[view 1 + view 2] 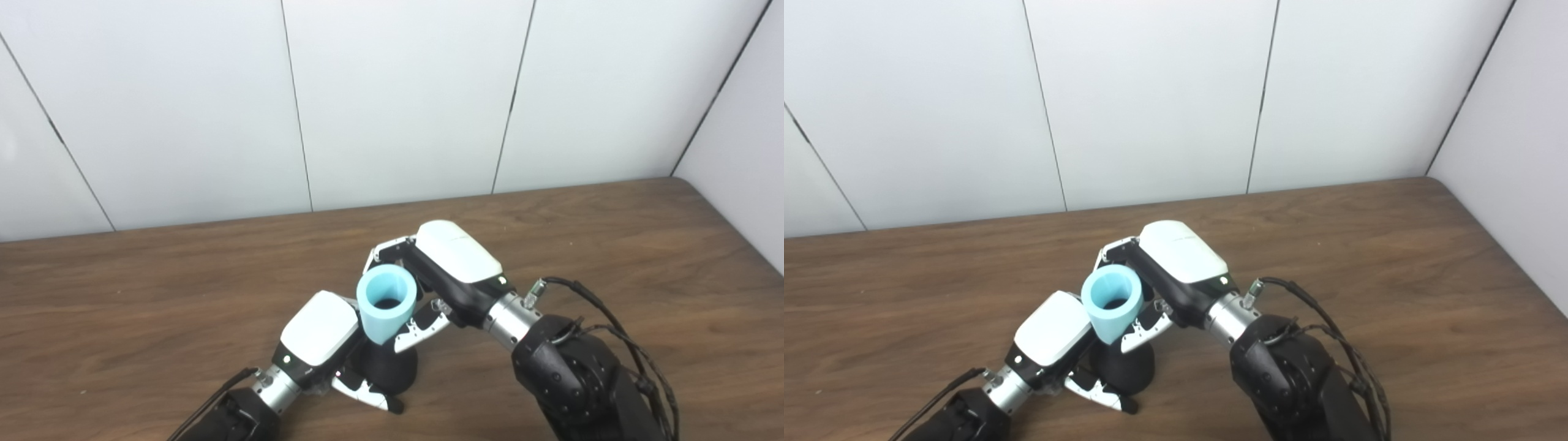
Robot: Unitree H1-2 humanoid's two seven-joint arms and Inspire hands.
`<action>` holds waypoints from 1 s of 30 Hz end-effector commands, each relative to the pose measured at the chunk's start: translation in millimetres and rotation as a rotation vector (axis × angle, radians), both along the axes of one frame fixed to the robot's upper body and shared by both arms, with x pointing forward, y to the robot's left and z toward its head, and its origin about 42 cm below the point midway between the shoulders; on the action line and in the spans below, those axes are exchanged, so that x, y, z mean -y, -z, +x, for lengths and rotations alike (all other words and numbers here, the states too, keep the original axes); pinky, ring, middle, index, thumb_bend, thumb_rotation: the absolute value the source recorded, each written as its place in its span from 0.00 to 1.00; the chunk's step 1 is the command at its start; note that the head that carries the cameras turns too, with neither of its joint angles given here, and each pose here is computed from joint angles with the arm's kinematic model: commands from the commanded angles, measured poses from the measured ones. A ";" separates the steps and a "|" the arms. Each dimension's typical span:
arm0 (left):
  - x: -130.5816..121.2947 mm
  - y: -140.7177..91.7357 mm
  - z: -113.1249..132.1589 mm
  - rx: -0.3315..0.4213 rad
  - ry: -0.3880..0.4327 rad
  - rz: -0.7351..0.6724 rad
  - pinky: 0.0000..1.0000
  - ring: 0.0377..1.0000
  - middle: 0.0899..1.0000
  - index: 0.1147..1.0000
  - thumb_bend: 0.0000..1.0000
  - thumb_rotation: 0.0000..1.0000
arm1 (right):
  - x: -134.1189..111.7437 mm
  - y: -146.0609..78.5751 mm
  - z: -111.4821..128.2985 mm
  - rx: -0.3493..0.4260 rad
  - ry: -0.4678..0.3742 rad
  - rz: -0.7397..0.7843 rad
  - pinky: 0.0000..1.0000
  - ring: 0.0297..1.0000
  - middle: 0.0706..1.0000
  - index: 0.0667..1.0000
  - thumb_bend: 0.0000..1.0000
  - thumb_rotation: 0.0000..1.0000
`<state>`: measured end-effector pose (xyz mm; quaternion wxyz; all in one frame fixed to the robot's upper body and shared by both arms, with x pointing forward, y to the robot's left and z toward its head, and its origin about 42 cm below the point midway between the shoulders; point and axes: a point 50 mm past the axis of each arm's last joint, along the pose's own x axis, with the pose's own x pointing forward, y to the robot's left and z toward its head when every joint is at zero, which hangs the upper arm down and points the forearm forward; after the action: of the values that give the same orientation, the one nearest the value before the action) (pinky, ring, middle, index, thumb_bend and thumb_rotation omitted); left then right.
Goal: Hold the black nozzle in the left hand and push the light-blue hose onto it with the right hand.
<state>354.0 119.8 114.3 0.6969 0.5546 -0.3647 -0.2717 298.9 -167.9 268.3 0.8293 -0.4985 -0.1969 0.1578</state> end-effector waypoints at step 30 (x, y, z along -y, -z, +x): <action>5.4 55.2 -41.0 -0.142 0.008 0.066 0.24 0.32 0.38 0.48 0.49 0.00 | 16.0 -7.3 2.9 -0.120 0.026 0.123 0.61 0.75 0.81 0.84 1.00 0.40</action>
<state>353.3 118.8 114.9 0.6959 0.5538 -0.3685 -0.2707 302.8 -183.4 258.3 0.8715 -0.4425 -0.1135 0.1783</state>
